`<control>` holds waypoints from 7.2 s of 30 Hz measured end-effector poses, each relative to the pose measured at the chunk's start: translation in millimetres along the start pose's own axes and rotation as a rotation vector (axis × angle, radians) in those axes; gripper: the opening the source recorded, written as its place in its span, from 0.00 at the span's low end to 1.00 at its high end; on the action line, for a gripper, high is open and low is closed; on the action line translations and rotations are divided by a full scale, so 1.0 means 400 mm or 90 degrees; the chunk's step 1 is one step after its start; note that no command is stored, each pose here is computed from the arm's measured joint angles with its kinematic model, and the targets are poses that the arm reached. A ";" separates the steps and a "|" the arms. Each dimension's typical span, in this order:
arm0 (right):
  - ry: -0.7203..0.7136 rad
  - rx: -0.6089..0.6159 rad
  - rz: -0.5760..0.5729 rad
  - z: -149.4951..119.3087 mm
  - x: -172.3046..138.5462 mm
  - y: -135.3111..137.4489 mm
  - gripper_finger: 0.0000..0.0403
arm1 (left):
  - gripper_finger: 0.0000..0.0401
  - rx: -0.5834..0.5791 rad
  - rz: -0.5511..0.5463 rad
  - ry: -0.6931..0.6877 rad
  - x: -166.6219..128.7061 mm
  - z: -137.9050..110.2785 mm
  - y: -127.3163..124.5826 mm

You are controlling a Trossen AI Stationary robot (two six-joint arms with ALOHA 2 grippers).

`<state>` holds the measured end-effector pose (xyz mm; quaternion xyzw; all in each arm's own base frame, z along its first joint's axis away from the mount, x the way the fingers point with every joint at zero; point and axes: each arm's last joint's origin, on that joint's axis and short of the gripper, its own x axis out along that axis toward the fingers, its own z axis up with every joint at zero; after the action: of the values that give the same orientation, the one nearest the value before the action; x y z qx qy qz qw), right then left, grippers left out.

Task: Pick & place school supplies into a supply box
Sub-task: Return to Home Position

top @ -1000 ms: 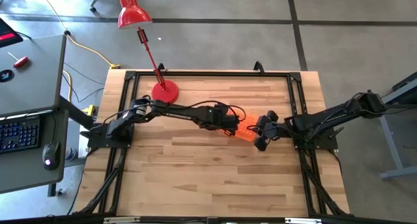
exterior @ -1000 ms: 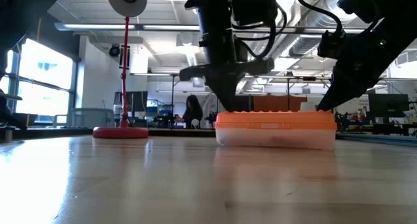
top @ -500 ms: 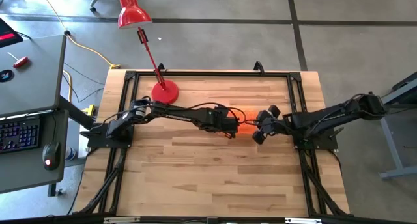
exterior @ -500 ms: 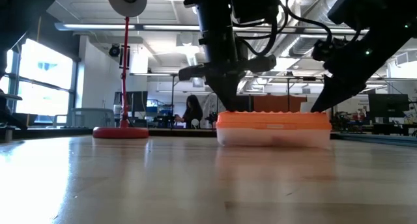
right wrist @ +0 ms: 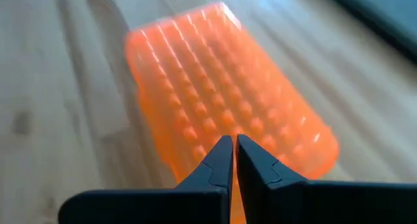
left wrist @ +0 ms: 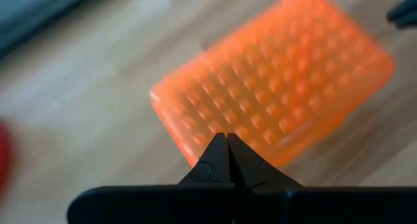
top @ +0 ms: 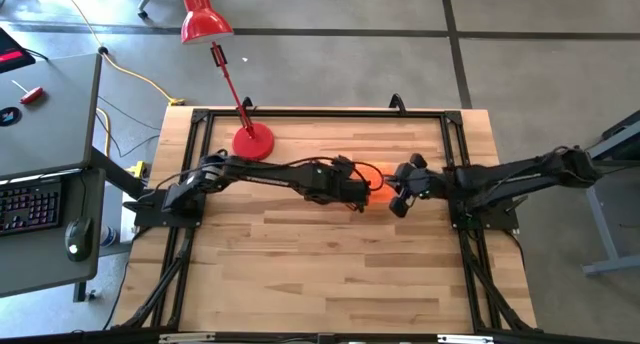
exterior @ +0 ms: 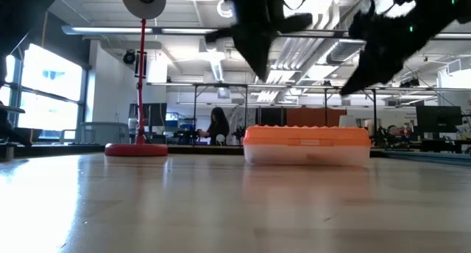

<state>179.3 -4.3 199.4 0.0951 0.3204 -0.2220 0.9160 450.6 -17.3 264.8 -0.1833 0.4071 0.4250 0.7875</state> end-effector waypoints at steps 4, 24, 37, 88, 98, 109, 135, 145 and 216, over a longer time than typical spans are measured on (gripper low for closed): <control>-0.052 -0.046 0.035 0.080 -0.097 -0.008 0.00 | 0.07 0.056 0.054 -0.042 -0.162 0.044 0.045; -0.310 -0.073 0.191 0.002 -0.314 -0.100 0.00 | 0.11 0.231 -0.094 -0.208 -0.587 -0.128 0.578; -0.411 -0.116 0.353 -0.051 -0.307 -0.100 0.00 | 0.06 0.185 -0.349 -0.418 -0.317 -0.366 0.642; -0.540 -0.038 0.304 -0.131 -0.164 -0.068 0.00 | 0.10 0.187 -0.466 -0.515 -0.069 -0.585 0.692; -0.455 -0.045 0.377 -0.172 -0.124 -0.055 0.00 | 0.10 0.192 -0.470 -0.516 -0.069 -0.586 0.692; -0.394 0.096 0.399 -0.177 -0.117 -0.057 0.00 | 0.10 0.192 -0.471 -0.516 -0.068 -0.587 0.692; -0.393 0.096 0.400 -0.178 -0.117 -0.057 0.00 | 0.10 0.193 -0.471 -0.515 -0.068 -0.587 0.692; -0.393 0.096 0.400 -0.178 -0.117 -0.057 0.00 | 0.10 0.193 -0.471 -0.515 -0.068 -0.587 0.692; -0.393 0.096 0.400 -0.178 -0.117 -0.057 0.00 | 0.10 0.193 -0.470 -0.515 -0.067 -0.587 0.692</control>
<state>97.4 14.2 172.7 0.1835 -0.0297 0.0263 0.9822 101.9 -22.3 160.6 -0.0212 0.0385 0.0945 0.9946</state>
